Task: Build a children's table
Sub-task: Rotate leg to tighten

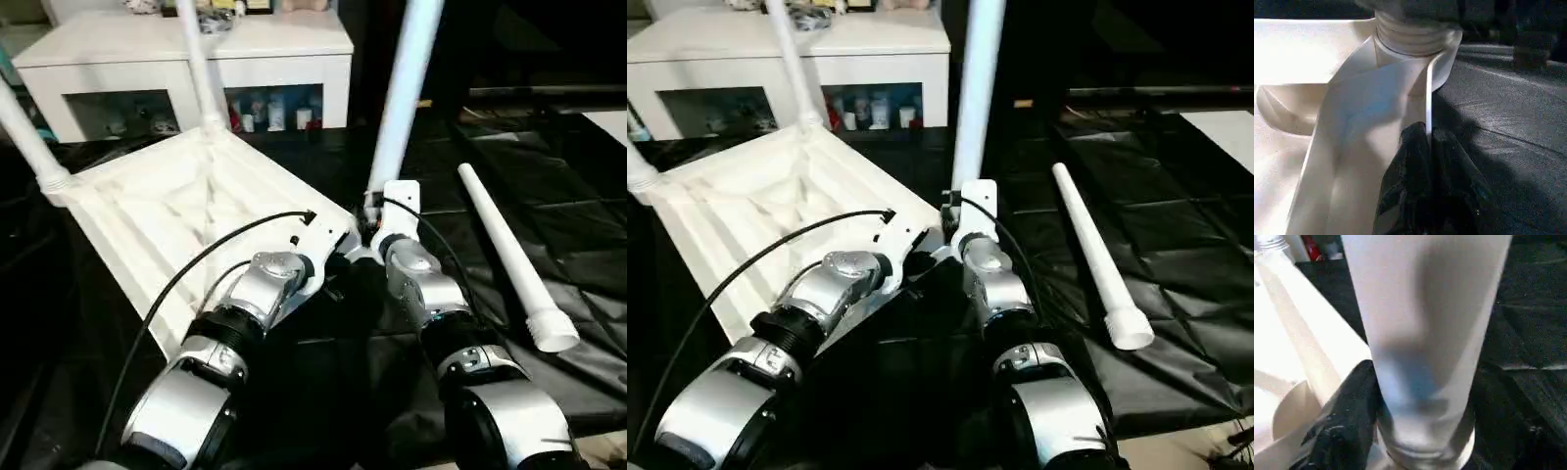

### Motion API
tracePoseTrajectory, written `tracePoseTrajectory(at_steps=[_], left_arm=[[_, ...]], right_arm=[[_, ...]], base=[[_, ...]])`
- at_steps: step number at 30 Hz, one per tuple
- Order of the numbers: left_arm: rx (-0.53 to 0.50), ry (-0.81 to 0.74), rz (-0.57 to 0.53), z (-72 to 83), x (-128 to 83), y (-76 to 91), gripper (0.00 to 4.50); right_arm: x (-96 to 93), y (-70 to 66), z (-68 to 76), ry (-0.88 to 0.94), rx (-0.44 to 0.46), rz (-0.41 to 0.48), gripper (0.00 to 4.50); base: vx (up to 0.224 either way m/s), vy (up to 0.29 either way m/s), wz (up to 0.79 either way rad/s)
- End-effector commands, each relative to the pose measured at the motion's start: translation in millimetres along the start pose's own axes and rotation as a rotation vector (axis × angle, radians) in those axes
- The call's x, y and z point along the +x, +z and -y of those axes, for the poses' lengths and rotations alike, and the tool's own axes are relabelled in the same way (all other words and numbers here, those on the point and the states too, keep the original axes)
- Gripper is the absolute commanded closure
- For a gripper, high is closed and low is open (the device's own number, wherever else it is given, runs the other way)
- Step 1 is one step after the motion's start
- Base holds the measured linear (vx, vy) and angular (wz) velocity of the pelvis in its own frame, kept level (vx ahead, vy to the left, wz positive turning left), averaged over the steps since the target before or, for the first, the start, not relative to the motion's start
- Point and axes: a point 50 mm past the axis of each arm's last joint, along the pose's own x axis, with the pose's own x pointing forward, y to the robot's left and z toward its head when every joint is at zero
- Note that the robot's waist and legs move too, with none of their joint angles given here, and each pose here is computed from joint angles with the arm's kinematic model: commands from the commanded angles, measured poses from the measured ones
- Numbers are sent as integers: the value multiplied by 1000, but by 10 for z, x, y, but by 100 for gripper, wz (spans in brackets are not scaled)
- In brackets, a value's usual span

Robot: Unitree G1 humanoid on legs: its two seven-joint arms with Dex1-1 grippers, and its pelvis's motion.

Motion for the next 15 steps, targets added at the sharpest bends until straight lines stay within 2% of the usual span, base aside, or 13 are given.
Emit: tracePoseTrajectory(at_steps=[1,7,10,12,15], left_arm=[[-3,19,-35,-51,-10,-87,450],[10,15,-38,-91,-34,-102,450],[17,10,-37,-106,-44,-104,450],[33,-6,-34,-123,-64,-118,450],[57,-29,-23,-121,-78,-123,450]], right_arm=[[-39,-272,-101,64,18,-110,123],[-43,-164,-49,96,-6,-43,76],[-58,-92,-39,141,-24,4,76],[-110,-8,-5,210,-75,62,76],[-151,24,34,237,-106,86,76]], base=[[0,0,0],[0,0,0],[0,0,0],[0,0,0],[0,0,0]])
